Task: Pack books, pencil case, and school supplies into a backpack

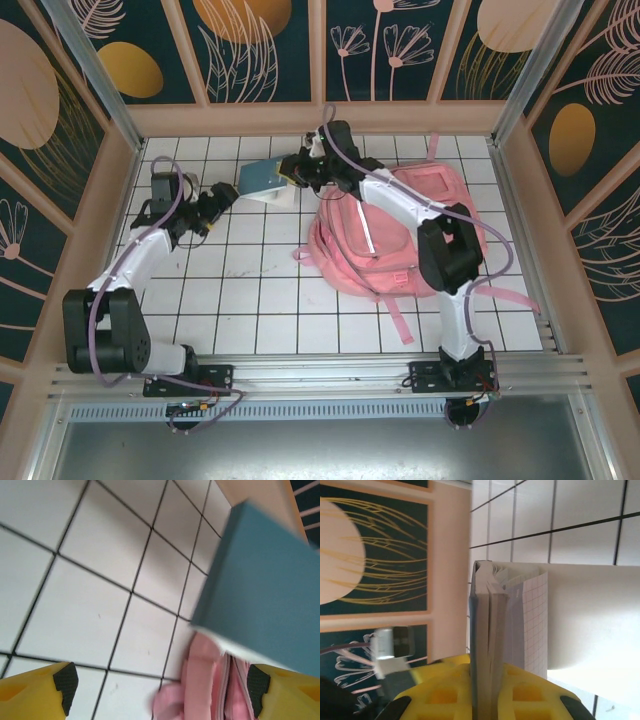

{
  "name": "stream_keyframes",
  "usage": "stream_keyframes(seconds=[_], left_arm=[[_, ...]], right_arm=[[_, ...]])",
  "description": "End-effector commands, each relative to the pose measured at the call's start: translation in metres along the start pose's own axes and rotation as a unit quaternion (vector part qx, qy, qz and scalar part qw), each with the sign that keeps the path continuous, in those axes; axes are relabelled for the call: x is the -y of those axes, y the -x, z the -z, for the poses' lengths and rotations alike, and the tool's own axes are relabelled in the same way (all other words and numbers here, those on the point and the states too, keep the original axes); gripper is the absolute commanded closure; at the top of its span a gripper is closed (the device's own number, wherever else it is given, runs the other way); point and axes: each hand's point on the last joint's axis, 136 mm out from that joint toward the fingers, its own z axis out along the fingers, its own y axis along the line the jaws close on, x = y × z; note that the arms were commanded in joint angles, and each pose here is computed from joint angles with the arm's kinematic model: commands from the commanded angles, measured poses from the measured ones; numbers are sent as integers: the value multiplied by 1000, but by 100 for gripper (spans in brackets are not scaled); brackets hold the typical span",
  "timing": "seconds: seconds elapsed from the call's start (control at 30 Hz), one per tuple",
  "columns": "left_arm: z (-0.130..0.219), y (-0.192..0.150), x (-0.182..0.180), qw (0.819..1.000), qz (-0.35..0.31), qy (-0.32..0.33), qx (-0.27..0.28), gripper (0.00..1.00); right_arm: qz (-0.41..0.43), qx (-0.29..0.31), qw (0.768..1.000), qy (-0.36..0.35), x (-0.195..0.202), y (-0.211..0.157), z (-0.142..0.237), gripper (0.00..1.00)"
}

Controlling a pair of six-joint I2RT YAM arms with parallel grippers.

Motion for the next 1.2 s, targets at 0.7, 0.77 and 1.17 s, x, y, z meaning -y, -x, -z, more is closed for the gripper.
stream_keyframes(seconds=[0.7, 0.77, 1.17], left_arm=[[16, -26, 55, 984, 6, -170, -49, 11], [15, -28, 60, 982, 7, -181, -52, 11], [9, -46, 86, 975, -13, -210, -78, 27]], right_arm=[[23, -11, 992, 126, -56, -66, 73, 98], [24, -14, 991, 132, -58, -70, 74, 98], [18, -21, 991, 132, -54, -80, 72, 99]])
